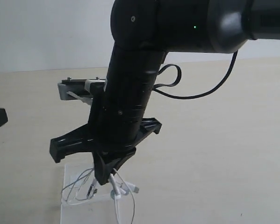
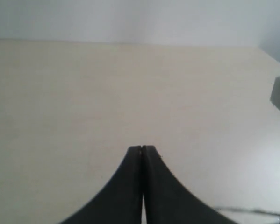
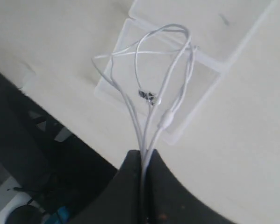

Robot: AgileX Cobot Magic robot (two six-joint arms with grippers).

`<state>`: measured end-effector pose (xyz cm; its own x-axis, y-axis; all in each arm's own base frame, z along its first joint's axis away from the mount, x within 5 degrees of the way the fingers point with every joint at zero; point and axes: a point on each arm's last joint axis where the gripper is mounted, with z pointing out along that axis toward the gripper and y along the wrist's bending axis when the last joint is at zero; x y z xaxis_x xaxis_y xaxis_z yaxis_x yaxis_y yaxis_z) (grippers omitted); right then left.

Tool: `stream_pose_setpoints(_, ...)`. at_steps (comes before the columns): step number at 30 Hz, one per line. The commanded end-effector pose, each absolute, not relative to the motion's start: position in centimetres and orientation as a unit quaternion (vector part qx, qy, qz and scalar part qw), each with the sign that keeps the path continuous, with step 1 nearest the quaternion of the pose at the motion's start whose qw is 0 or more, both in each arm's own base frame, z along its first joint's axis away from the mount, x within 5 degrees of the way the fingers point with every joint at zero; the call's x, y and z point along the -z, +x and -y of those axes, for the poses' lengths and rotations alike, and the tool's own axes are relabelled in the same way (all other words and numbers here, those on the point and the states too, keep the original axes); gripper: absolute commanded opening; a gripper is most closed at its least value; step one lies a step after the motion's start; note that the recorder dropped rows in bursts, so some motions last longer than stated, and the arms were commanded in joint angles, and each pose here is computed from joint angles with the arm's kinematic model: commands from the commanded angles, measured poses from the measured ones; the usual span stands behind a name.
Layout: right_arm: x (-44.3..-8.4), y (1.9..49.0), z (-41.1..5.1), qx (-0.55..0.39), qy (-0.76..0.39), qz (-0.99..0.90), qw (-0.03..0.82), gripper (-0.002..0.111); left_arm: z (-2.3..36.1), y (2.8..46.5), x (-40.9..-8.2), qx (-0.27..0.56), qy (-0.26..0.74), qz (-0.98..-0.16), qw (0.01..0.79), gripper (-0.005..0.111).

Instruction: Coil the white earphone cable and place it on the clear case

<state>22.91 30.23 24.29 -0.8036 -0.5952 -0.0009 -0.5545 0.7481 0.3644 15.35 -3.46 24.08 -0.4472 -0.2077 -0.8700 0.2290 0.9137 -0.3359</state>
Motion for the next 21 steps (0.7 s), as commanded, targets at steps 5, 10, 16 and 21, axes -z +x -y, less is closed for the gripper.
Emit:
stream_pose_setpoints(5,-27.7,24.4,-28.2,0.116,0.317,0.940,-0.039,0.000,5.7,13.2,-22.3,0.342,0.012,-0.853,0.394,0.000)
stream_pose_setpoints(10,-31.6,25.7,-27.9,0.121,0.313,0.935,-0.113,0.000,6.6,13.1,-22.0,0.375,0.068,-0.852,0.358,0.000)
stream_pose_setpoints(16,-35.5,26.4,-28.1,0.132,0.315,0.922,-0.183,0.000,7.8,13.4,-20.2,0.433,0.134,-0.850,0.266,0.000)
stream_pose_setpoints(21,-37.5,27.1,-27.7,0.108,0.316,0.913,-0.233,0.000,8.4,14.3,-17.4,0.454,0.109,-0.868,0.166,0.000)
